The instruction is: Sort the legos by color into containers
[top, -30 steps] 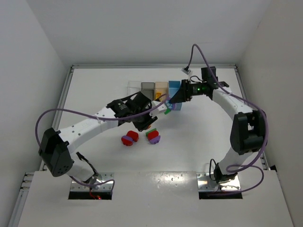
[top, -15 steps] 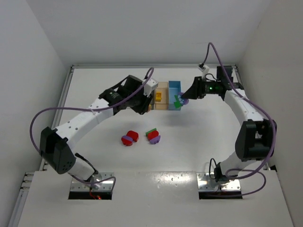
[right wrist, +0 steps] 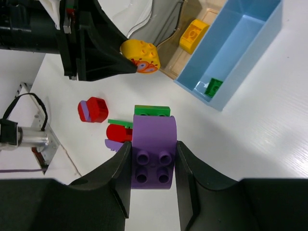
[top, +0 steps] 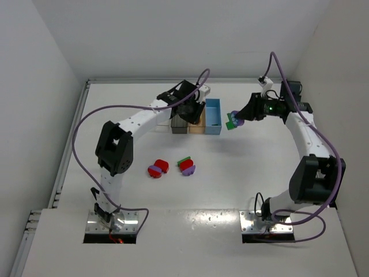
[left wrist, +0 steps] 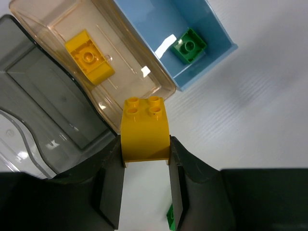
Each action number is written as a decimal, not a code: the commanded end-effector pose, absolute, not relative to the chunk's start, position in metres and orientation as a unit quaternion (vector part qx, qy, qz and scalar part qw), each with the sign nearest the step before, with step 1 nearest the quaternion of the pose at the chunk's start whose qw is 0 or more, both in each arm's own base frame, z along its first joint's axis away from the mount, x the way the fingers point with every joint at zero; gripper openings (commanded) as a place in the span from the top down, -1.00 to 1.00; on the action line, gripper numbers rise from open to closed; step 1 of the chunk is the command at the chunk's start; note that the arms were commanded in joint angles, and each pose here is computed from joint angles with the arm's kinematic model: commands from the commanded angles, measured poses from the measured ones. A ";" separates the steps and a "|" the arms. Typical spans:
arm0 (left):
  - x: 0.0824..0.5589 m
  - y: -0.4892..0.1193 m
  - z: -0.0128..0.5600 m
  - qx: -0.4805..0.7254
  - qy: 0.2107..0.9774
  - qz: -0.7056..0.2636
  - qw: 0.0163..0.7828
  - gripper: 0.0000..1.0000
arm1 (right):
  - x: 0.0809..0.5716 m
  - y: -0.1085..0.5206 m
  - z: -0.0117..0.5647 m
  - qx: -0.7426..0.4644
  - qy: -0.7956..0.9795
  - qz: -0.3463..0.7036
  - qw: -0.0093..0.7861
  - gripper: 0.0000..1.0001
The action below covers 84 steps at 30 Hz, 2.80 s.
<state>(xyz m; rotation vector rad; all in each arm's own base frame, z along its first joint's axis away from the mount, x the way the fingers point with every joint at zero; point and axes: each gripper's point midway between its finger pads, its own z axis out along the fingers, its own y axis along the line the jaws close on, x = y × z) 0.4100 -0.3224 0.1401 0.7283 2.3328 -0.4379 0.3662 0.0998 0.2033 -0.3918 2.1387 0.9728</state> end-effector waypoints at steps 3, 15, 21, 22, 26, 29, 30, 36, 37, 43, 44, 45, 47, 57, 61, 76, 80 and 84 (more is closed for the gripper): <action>0.439 -0.327 0.170 0.255 0.877 -0.184 0.363 1.00 | 0.364 0.091 0.214 -0.161 0.827 0.367 0.394 1.00; 0.456 -0.321 0.146 0.252 0.886 -0.164 0.352 0.98 | 0.363 0.089 0.206 -0.145 0.829 0.375 0.389 1.00; 0.459 -0.321 0.133 0.253 0.891 -0.168 0.338 0.38 | 0.368 0.089 0.207 -0.146 0.829 0.374 0.390 1.00; 0.459 -0.324 0.133 0.255 0.890 -0.174 0.337 0.22 | 0.368 0.089 0.207 -0.145 0.829 0.374 0.390 1.00; 0.456 -0.331 0.144 0.262 0.882 -0.195 0.339 -0.19 | 0.372 0.091 0.210 -0.140 0.823 0.386 0.392 1.00; 0.452 -0.334 0.161 0.264 0.872 -0.226 0.345 -0.24 | 0.371 0.099 0.211 -0.137 0.815 0.410 0.385 1.00; 0.442 -0.338 0.175 0.274 0.861 -0.260 0.341 -0.26 | 0.369 0.103 0.209 -0.134 0.812 0.427 0.375 1.00; 0.364 -0.348 0.247 0.366 0.732 -0.510 0.265 -0.29 | 0.362 0.127 0.231 -0.123 0.758 0.542 0.340 1.00; 0.353 -0.345 0.253 0.374 0.713 -0.535 0.254 -0.29 | 0.365 0.133 0.231 -0.138 0.742 0.561 0.341 1.00; 0.310 -0.329 0.254 0.355 0.666 -0.630 0.184 -0.34 | 0.368 0.154 0.241 -0.137 0.725 0.606 0.297 1.00; 0.308 -0.329 0.259 0.355 0.660 -0.636 0.185 -0.34 | 0.366 0.159 0.242 -0.135 0.725 0.611 0.287 1.00; 0.306 -0.328 0.256 0.351 0.662 -0.637 0.182 -0.34 | 0.367 0.163 0.240 -0.134 0.725 0.615 0.282 1.00; 0.307 -0.329 0.259 0.349 0.663 -0.635 0.190 -0.39 | 0.366 0.172 0.246 -0.149 0.718 0.620 0.277 1.00; 0.324 -0.333 0.258 0.337 0.679 -0.615 0.217 -0.44 | 0.357 0.201 0.246 -0.175 0.712 0.632 0.250 1.00; 0.326 -0.337 0.255 0.335 0.683 -0.610 0.219 -0.44 | 0.355 0.204 0.246 -0.178 0.712 0.633 0.247 1.00; 0.322 -0.342 0.262 0.349 0.668 -0.620 0.216 -0.41 | 0.353 0.215 0.244 -0.189 0.709 0.634 0.244 1.00; 0.316 -0.345 0.265 0.361 0.657 -0.627 0.214 -0.26 | 0.354 0.218 0.247 -0.195 0.707 0.632 0.250 1.00; 0.306 -0.343 0.259 0.362 0.650 -0.641 0.189 0.28 | 0.357 0.219 0.247 -0.195 0.707 0.632 0.250 1.00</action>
